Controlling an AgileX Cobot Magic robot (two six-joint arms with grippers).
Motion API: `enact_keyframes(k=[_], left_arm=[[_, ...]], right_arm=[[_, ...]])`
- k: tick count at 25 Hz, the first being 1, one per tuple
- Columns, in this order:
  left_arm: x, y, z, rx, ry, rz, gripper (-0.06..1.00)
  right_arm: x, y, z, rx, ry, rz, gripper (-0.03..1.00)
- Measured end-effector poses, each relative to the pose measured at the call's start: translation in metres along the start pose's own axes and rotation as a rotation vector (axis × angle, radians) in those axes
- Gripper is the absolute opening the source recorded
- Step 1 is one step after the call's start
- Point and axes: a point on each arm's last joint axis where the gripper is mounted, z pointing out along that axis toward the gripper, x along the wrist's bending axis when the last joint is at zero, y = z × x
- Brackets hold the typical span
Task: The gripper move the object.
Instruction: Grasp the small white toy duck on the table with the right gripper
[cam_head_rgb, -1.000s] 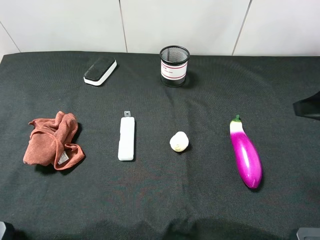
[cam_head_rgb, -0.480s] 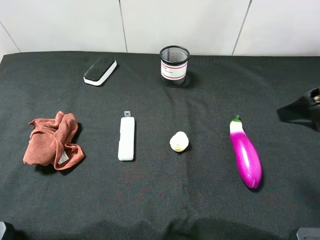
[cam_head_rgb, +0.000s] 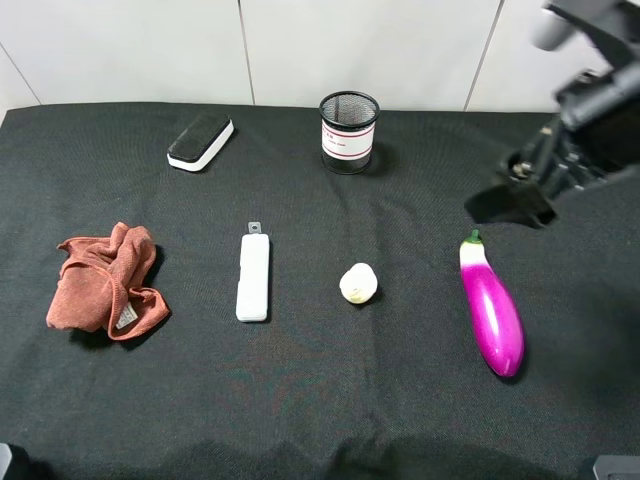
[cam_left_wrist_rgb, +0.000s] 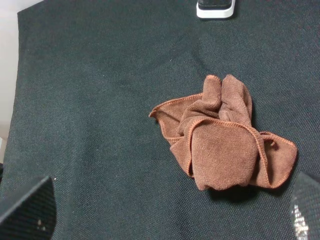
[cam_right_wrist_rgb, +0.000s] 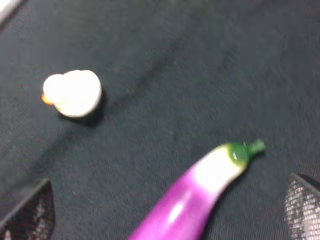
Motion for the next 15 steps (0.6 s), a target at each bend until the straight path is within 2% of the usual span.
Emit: enact_keyframes(k=[9,15], left_arm=[[0.000,0.000,0.000,0.000,0.000,0.000,0.99],[0.000,0.000,0.000,0.000,0.000,0.000,0.99]], right_arm=[[0.020,0.043,0.029,0.066,0.081,-0.107,0.69],[0.035,0.056,0.051,0.144,0.128,-0.093,0.69]])
